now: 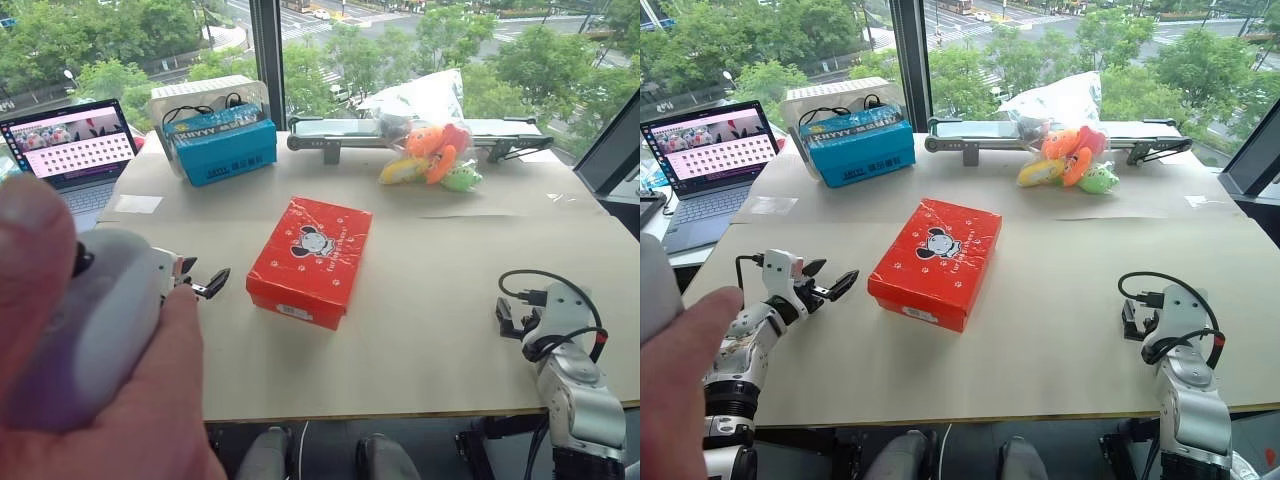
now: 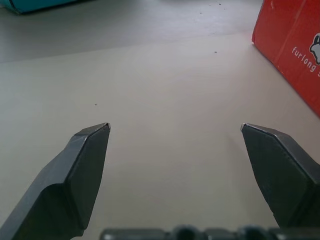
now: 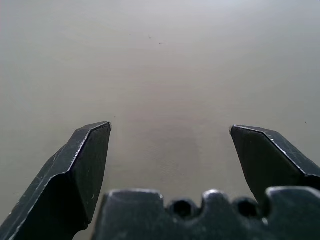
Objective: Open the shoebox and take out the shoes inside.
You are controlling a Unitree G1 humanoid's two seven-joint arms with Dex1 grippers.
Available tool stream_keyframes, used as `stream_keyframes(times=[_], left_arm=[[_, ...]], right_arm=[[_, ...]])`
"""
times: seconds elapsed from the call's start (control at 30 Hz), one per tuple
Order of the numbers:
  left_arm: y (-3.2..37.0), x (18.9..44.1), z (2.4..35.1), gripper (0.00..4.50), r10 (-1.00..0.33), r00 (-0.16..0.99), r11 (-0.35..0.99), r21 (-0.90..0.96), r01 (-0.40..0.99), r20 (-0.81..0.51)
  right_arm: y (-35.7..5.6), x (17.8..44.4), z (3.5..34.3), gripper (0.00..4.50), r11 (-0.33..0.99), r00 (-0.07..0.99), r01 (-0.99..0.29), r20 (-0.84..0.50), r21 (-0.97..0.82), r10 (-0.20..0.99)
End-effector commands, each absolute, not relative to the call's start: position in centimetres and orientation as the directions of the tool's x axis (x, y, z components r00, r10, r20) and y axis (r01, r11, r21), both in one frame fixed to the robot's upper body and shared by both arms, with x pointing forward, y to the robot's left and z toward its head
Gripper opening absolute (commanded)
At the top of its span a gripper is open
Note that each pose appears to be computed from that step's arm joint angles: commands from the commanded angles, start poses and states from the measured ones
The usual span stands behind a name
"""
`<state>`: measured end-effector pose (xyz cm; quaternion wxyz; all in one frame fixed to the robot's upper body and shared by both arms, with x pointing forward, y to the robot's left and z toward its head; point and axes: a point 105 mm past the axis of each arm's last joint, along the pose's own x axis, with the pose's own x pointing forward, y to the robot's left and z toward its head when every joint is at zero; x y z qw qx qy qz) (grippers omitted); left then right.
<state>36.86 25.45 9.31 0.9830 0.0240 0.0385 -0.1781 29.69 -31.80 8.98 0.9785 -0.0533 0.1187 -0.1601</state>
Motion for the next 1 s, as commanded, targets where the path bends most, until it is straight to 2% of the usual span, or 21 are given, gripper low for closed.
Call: stream_keyframes(times=[0.03, 0.3, 0.4, 0.47, 0.57, 0.77, 0.9, 1.0], left_arm=[[25.8, 37.3, 11.0, 4.5, -0.346, 0.937, 0.935, 0.075, 0.348, -0.033], [24.9, 36.4, 10.4, 4.5, -0.463, 0.882, 0.874, 0.116, 0.471, -0.094], [24.8, 34.8, 11.3, 4.5, -0.563, 0.818, 0.801, 0.168, 0.575, -0.115], [24.5, 34.0, 11.8, 4.5, -0.618, 0.774, 0.751, 0.187, 0.633, -0.135], [23.8, 32.1, 12.5, 4.5, -0.721, 0.668, 0.637, 0.203, 0.744, -0.183], [24.3, 29.7, 14.4, 4.5, -0.795, 0.568, 0.525, 0.228, 0.82, -0.212], [24.9, 28.1, 14.2, 4.5, -0.819, 0.521, 0.469, 0.243, 0.849, -0.241], [24.9, 27.9, 13.9, 4.5, -0.818, 0.519, 0.469, 0.235, 0.851, -0.249]], right_arm=[[-32.2, 29.8, 11.1, 4.49, 0.934, 0.931, 0.318, -0.134, -0.165, -0.34], [-31.9, 30.1, 11.3, 4.49, 0.938, 0.936, 0.3, -0.133, -0.176, -0.325], [-31.1, 30.3, 11.8, 4.49, 0.948, 0.95, 0.238, -0.15, -0.21, -0.272], [-29.4, 30.4, 13.3, 4.49, 0.968, 0.975, 0.148, -0.132, -0.205, -0.177], [-24.9, 30.1, 15.8, 4.49, 0.973, 0.987, -0.108, -0.137, -0.202, 0.082], [-24.6, 29.6, 15.5, 4.49, 0.94, 0.953, -0.241, -0.243, -0.243, 0.182], [-22.8, 29.4, 15.1, 4.49, 0.863, 0.888, -0.417, -0.331, -0.285, 0.32], [-21.4, 29.1, 15.0, 4.49, 0.794, 0.832, -0.525, -0.381, -0.307, 0.403]])
